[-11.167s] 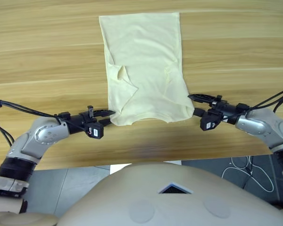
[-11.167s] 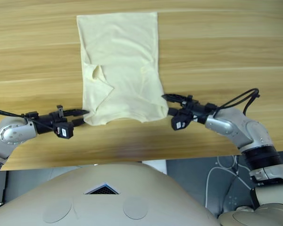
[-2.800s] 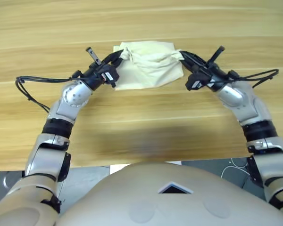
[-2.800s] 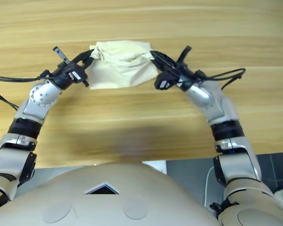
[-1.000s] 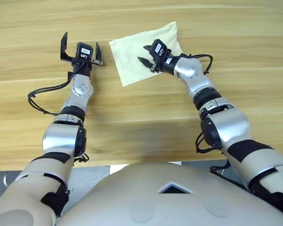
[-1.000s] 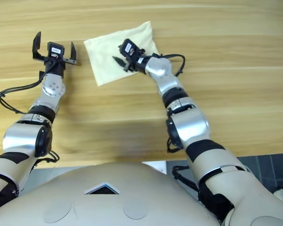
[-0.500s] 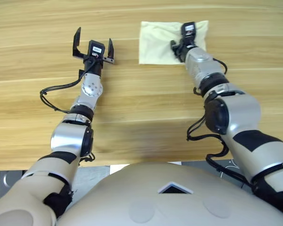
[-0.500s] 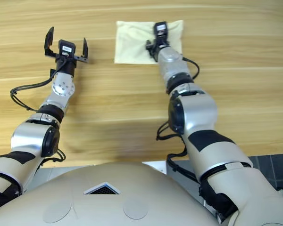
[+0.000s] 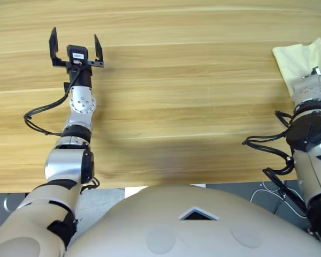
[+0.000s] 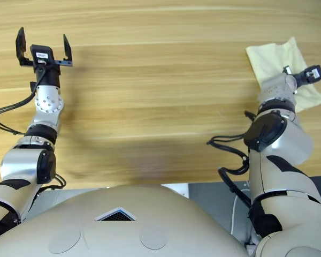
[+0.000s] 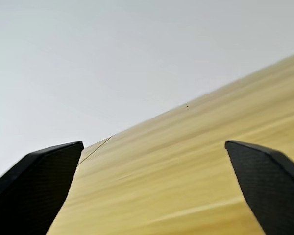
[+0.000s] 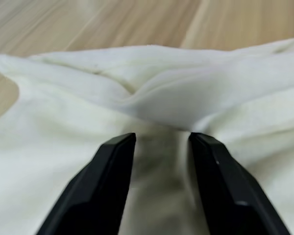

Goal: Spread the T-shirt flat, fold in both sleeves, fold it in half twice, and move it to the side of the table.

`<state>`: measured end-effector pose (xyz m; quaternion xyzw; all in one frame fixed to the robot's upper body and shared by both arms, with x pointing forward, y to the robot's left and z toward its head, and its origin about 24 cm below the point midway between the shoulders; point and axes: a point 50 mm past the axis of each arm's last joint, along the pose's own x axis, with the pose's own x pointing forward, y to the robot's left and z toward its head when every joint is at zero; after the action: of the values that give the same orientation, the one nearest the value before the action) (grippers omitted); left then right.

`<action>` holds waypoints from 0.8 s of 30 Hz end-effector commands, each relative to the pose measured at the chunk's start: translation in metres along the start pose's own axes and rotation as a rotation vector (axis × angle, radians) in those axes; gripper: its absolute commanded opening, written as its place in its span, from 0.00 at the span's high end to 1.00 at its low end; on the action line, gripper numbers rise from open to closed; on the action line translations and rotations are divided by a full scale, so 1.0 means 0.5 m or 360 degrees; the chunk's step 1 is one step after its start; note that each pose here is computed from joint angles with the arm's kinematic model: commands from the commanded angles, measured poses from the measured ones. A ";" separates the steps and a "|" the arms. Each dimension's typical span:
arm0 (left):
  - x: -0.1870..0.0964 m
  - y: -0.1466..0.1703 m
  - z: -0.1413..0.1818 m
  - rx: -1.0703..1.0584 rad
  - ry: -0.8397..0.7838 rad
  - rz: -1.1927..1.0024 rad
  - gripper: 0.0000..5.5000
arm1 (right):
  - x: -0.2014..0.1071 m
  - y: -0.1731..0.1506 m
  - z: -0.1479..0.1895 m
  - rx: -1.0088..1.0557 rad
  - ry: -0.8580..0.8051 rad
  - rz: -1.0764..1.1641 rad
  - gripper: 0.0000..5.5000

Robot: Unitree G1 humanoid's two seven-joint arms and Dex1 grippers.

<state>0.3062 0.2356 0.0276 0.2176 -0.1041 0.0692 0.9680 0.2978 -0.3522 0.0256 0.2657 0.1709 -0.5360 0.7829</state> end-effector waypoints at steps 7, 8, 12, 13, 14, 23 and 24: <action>0.076 -0.061 0.080 -0.0463 -0.0116 -0.0111 0.02 | -0.210 0.273 -0.020 -0.0434 -0.0812 0.0985 0.61; 0.083 -0.076 0.091 -0.0527 -0.0130 -0.0131 0.02 | -0.273 0.314 -0.067 -0.0599 -0.0896 0.1223 0.61; 0.051 -0.144 0.076 -0.0686 -0.0023 -0.0238 0.14 | -0.388 0.311 -0.250 -0.1022 -0.0923 0.1751 0.61; 0.023 -0.167 0.054 -0.0632 0.0063 -0.0296 0.18 | -0.393 0.276 -0.309 -0.1170 -0.0844 0.1870 0.61; -0.005 -0.187 0.037 -0.0605 0.0129 -0.0346 0.21 | -0.390 0.240 -0.351 -0.1234 -0.0739 0.1952 0.61; -0.084 -0.232 0.017 -0.0622 0.0191 -0.0359 0.42 | -0.370 0.137 -0.379 -0.1315 -0.1021 0.2064 0.61; -0.086 -0.232 0.018 -0.0614 0.0183 -0.0357 0.42 | -0.366 0.133 -0.377 -0.1314 -0.1027 0.2050 0.61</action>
<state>0.2930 0.1257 -0.0131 0.0275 -0.0468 -0.0467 0.9974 0.2996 -0.0748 -0.0053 -0.1606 -0.0656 0.0888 0.9808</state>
